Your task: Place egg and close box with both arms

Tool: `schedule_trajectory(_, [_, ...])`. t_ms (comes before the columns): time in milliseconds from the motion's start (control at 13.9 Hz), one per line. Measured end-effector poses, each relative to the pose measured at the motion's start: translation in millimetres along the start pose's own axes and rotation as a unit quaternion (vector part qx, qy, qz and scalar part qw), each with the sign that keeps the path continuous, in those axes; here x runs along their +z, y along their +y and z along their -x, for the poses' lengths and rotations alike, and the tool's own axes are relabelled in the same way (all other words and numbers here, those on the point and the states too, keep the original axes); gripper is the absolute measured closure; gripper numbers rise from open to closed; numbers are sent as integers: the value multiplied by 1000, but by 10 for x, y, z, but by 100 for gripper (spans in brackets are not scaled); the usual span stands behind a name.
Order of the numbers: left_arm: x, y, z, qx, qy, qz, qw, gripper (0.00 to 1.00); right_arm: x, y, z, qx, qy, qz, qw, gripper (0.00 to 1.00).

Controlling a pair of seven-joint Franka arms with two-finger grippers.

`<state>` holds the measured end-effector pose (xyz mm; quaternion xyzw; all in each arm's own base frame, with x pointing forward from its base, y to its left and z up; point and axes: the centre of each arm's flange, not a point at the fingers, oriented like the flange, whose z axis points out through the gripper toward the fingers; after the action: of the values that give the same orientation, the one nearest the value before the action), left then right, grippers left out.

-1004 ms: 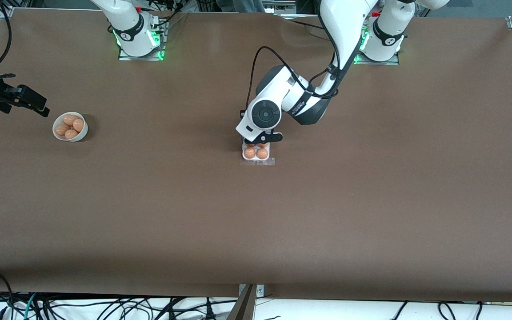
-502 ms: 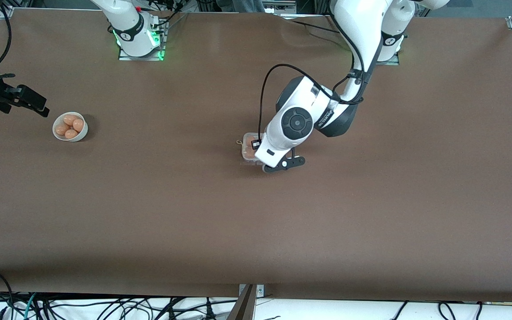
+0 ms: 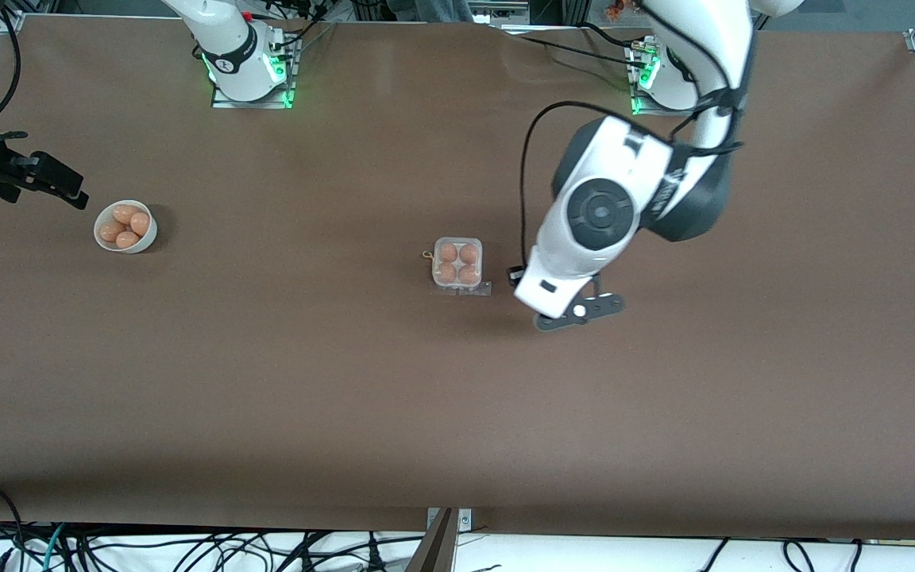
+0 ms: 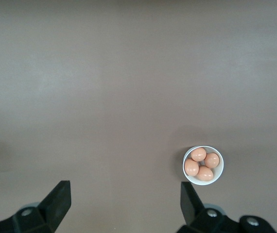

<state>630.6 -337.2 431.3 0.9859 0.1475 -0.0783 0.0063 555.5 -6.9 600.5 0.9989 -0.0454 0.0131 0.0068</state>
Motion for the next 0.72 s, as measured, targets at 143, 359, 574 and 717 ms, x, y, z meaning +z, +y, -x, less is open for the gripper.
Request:
schedule_trajectory(143, [-350, -392, -244, -14, 5, 14, 1000, 43, 0, 0, 0, 0, 0, 0, 1000, 0])
schedule_trajectory(359, [-739, -827, -463, -23, 19, 35, 999, 41, 0, 0, 0, 0, 0, 0, 1000, 0])
schedule_trajectory(574, [-998, -1188, -484, 5, 24, 11, 1000, 41, -1, -2, 0, 0, 0, 0, 1000, 0])
schedule_trajectory(717, [-1236, -1491, -474, 34, 37, -1, 999, 38, -1, -1, 0, 0, 0, 0, 1000, 0])
